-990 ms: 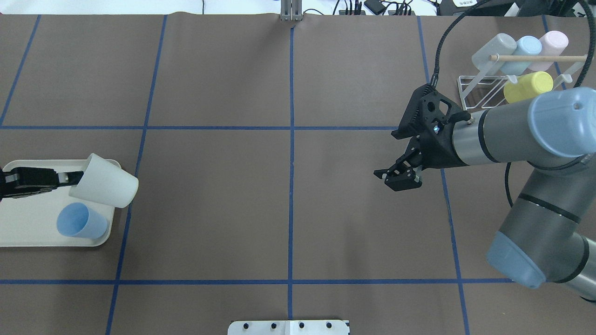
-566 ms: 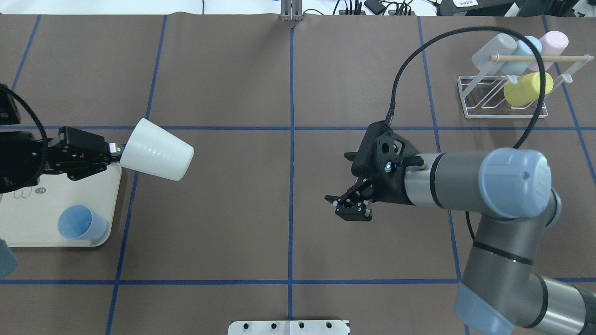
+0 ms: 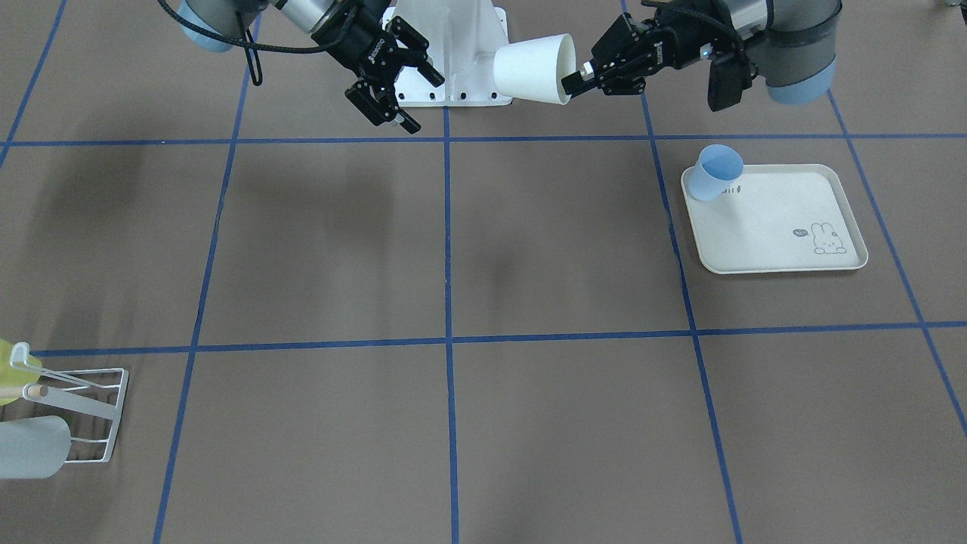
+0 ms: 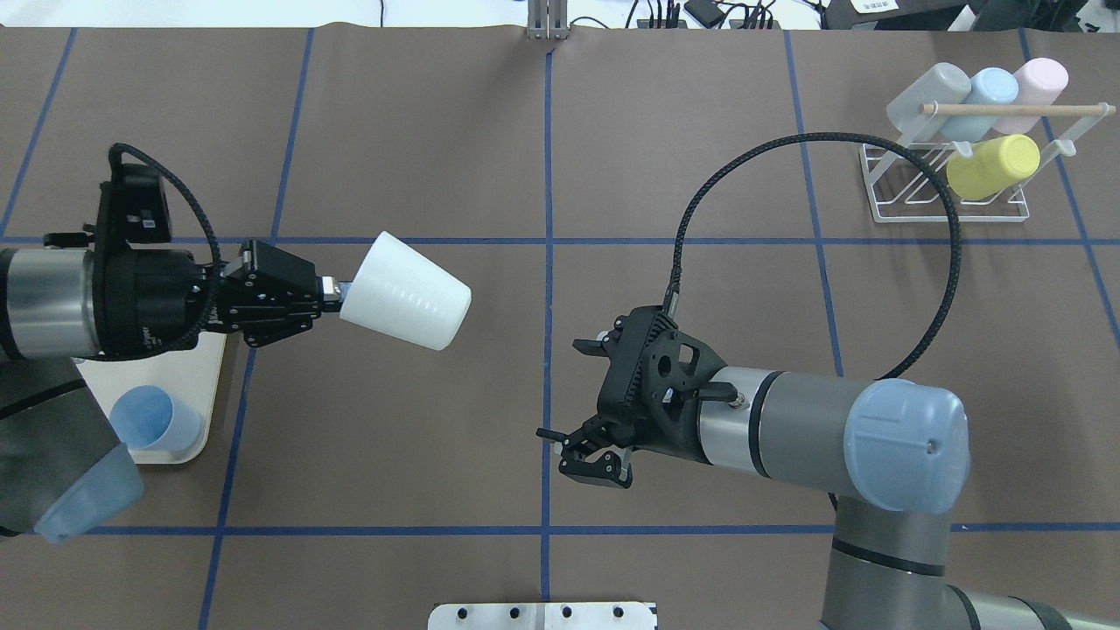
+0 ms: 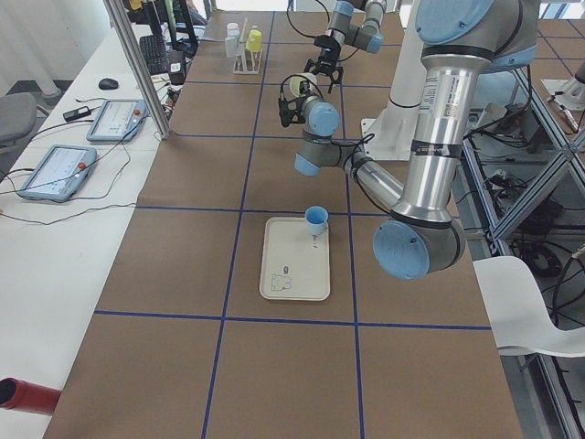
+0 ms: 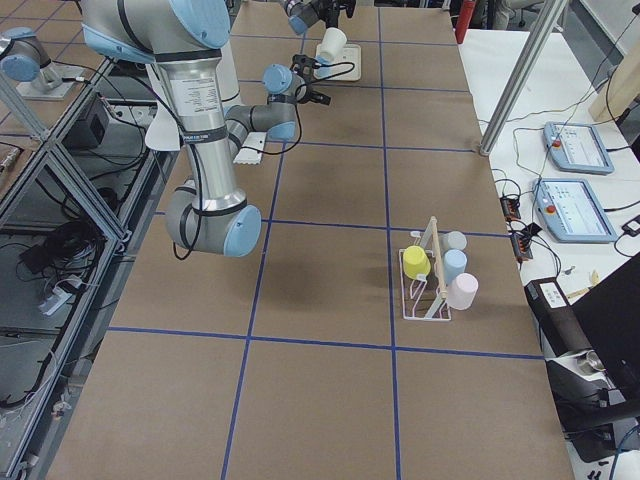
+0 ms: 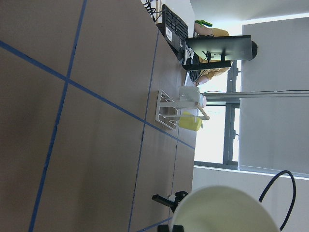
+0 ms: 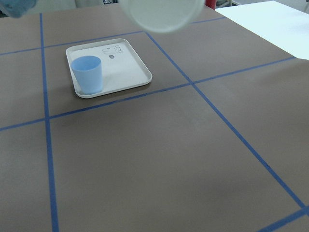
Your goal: Transfer IKEA cup to right arm and place on rack
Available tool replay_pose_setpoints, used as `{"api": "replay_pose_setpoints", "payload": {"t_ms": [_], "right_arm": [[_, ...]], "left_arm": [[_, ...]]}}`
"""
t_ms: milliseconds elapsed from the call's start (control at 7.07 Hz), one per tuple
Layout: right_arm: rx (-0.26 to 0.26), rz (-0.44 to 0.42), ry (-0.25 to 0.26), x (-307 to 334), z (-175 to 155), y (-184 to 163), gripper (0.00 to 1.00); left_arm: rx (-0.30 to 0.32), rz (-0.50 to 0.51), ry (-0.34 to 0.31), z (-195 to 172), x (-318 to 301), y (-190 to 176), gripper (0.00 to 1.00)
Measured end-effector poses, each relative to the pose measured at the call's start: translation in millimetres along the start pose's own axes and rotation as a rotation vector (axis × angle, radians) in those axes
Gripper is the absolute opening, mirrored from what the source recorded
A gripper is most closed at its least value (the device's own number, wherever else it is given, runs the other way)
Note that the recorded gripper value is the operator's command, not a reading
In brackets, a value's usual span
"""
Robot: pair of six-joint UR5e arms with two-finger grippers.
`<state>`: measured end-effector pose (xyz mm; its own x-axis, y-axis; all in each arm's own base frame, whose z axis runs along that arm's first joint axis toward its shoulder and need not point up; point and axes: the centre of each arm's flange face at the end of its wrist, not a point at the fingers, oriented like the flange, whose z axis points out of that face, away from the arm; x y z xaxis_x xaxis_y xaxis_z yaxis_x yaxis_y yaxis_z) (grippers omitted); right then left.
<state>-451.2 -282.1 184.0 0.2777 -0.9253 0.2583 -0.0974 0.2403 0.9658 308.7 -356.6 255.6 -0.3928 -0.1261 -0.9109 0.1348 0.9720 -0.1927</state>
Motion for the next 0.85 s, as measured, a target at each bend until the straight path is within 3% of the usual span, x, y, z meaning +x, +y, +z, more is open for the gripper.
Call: {"api": "replay_pose_setpoints", "payload": {"t_ms": [424,849], "right_arm": [[0.035,-0.002,-0.017,-9.5,1.6,-16.5,1.0],[0.046,-0.001,-0.026,-14.1,0.8,-21.4,1.0]], "left_arm": [[-0.056,-0.013,0.021,39.1,-3.6,27.4,0.0],[-0.059,-0.022,0.017,52.4,-12.6,35.6,0.0]]}}
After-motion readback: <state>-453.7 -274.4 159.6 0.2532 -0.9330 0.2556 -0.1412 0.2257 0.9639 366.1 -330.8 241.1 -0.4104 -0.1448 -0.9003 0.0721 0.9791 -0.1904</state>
